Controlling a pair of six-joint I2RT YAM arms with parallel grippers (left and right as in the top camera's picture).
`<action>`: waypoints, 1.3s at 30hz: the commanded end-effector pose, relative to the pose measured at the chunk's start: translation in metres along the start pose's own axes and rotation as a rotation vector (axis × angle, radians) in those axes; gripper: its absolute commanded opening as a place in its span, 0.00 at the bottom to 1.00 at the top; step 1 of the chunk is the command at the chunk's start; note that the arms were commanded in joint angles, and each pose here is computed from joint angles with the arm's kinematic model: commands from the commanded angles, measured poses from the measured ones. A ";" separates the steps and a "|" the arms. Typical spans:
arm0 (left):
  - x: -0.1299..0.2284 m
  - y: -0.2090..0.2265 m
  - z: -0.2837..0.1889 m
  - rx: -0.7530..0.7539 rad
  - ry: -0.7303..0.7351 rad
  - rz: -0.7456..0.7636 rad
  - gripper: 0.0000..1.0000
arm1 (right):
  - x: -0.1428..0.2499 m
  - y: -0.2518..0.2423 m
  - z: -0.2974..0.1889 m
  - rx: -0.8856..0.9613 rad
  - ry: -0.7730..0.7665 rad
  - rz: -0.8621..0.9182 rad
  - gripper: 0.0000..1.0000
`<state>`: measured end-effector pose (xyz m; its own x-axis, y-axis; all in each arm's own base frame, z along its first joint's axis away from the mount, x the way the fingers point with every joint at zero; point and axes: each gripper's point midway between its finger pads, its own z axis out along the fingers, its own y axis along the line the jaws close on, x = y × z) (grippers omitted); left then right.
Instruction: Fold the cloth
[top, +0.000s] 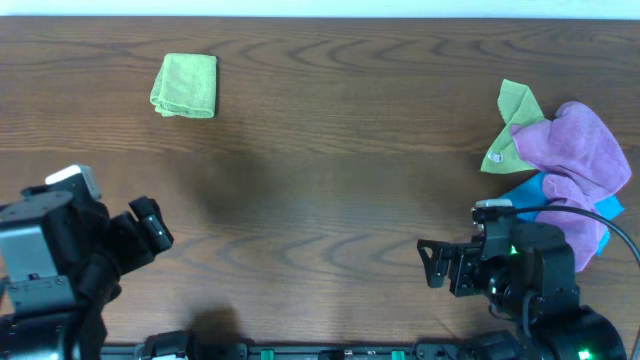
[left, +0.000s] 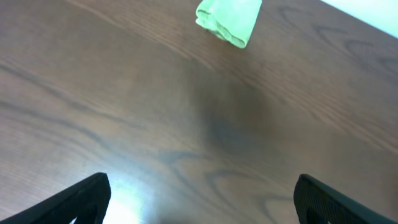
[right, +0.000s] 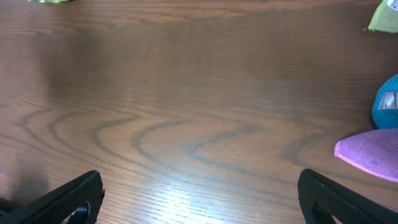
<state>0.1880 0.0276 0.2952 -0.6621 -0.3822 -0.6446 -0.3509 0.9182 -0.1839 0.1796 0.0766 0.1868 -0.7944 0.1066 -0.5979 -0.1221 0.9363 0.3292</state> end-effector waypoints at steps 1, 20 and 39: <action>0.014 0.004 0.018 0.002 -0.002 0.016 0.95 | 0.001 -0.002 0.001 0.006 0.002 0.017 0.99; 0.079 0.011 0.089 0.121 -0.259 0.063 0.95 | 0.001 -0.002 0.001 0.006 0.002 0.017 0.99; 0.129 0.030 0.135 0.075 -0.257 0.163 0.95 | 0.001 -0.002 0.001 0.006 0.002 0.017 0.99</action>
<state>0.1817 0.0185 0.1079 -0.5066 -0.2502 -0.8251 -0.2140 0.9635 -0.1608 0.1794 0.0762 0.1851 -0.7969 0.1078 -0.5944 -0.1185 0.9369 0.3289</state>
